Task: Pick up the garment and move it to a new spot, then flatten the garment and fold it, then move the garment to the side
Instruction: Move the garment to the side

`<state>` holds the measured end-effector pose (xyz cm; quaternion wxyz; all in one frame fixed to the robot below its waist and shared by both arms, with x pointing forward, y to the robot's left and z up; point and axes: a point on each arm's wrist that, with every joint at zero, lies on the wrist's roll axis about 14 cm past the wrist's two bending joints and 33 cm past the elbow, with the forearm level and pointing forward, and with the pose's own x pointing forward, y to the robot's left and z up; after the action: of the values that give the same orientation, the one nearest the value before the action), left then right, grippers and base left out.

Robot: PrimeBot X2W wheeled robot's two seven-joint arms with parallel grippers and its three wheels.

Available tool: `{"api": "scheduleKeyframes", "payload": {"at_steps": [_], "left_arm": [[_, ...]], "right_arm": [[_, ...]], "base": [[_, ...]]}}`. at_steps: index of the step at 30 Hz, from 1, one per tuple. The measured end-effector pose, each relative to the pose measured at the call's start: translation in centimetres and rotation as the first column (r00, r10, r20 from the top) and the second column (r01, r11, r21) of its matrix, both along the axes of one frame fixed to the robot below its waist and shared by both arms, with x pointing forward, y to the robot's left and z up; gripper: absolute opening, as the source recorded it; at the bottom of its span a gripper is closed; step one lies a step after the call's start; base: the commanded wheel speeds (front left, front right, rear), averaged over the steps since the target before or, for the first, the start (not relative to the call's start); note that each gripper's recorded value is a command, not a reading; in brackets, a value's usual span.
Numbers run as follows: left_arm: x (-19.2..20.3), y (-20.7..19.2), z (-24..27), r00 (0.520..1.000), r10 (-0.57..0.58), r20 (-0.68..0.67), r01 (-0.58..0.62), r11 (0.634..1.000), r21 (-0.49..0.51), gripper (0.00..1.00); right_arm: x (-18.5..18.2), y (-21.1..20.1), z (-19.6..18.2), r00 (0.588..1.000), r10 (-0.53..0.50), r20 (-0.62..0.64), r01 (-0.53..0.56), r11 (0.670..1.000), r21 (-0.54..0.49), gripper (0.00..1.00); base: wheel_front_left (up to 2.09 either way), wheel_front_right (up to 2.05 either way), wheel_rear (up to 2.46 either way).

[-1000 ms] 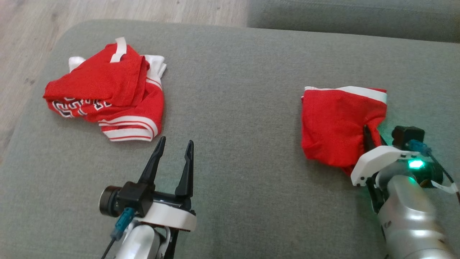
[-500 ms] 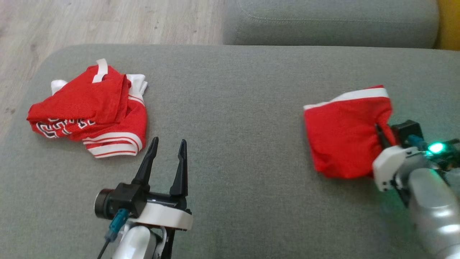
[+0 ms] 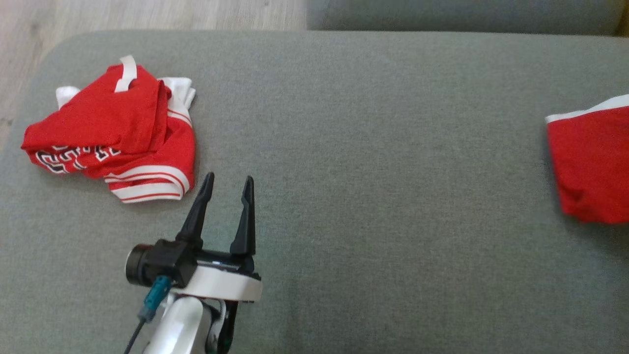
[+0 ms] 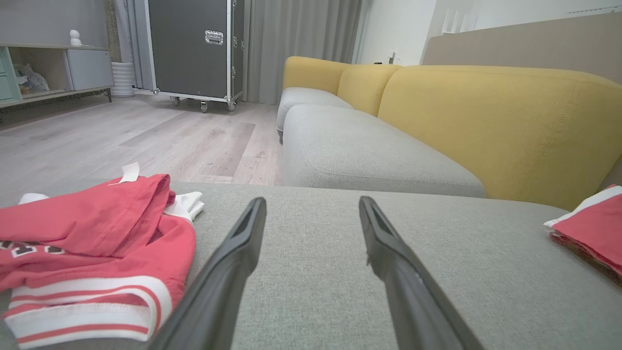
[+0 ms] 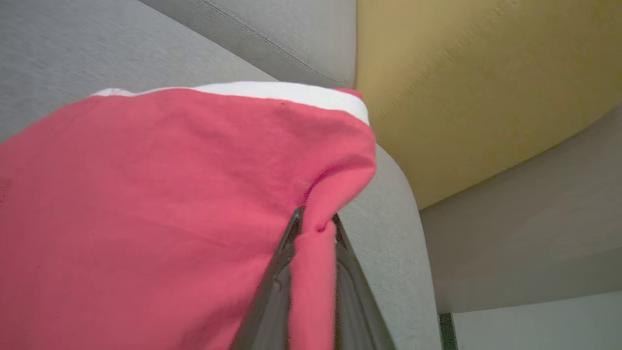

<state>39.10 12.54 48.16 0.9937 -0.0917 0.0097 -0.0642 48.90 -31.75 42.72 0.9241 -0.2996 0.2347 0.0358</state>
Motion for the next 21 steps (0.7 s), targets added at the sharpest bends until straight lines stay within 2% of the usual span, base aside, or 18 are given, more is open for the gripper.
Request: {"api": "scheduleKeyframes", "payload": {"at_steps": [4,12,13,14,21], "left_arm": [[0.8,0.4,-0.2,1.0,0.01,-0.005,-0.01,1.0,0.005,1.0],[1.0,0.7,-0.4,1.0,0.016,-0.009,-0.016,1.0,0.009,1.0],[0.9,0.7,-0.3,1.0,0.015,-0.007,-0.015,1.0,0.009,1.0],[0.9,0.7,-0.2,1.0,0.015,-0.004,-0.015,1.0,0.01,1.0],[0.1,0.7,1.5,0.999,0.012,0.046,-0.013,1.0,0.018,1.0]], "right_arm": [[0.6,-2.1,-0.2,0.999,-0.047,-0.015,0.047,0.999,-0.023,0.0],[1.3,-2.6,0.6,0.997,-0.082,0.013,0.082,0.997,-0.005,0.0],[1.3,-2.6,0.9,0.996,-0.083,0.019,0.083,0.996,-0.006,0.4],[1.3,-2.6,1.3,0.996,-0.086,0.03,0.086,0.996,-0.004,1.0],[0.0,-1.4,3.2,0.992,-0.092,0.084,0.089,0.995,0.033,1.0]], "base": [[0.0,0.0,0.0],[0.0,0.0,0.0],[0.0,0.0,0.0],[0.0,0.0,0.0],[0.0,0.0,0.0]]}}
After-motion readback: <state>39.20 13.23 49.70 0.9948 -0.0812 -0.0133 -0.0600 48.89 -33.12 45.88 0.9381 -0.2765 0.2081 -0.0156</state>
